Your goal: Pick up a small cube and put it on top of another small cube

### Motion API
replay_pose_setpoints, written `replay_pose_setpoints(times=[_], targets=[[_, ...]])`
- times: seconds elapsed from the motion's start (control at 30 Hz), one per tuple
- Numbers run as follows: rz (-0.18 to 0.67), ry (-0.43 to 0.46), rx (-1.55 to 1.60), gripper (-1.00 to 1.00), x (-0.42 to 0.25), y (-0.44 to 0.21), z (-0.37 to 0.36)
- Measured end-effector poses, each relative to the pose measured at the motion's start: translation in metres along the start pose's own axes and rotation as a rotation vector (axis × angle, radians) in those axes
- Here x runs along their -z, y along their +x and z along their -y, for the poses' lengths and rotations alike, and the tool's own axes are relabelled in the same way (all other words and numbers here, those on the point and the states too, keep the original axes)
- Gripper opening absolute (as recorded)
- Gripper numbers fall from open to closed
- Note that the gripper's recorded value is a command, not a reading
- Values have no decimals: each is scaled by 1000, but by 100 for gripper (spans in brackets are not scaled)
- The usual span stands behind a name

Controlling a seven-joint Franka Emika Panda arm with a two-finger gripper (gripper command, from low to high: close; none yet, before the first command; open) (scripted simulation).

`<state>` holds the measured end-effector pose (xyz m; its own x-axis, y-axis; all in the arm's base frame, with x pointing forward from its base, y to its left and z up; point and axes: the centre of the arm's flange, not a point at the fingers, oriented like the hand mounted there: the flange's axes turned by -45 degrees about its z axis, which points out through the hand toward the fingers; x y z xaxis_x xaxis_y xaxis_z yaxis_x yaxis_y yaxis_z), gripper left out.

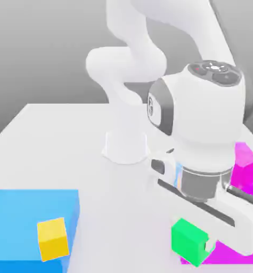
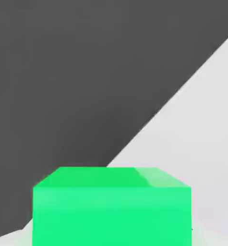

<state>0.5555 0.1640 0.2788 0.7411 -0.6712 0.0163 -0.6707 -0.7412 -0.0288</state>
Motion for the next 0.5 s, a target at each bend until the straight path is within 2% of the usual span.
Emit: replay_pose_setpoints(times=[0.13, 0.27, 0.33, 0.5], targets=[[-7, 14, 121, -100, 18, -46, 65], [64, -7, 359, -100, 15, -152, 106], [115, -25, 496, -100, 8, -208, 107], [192, -40, 728, -100, -5, -279, 70]])
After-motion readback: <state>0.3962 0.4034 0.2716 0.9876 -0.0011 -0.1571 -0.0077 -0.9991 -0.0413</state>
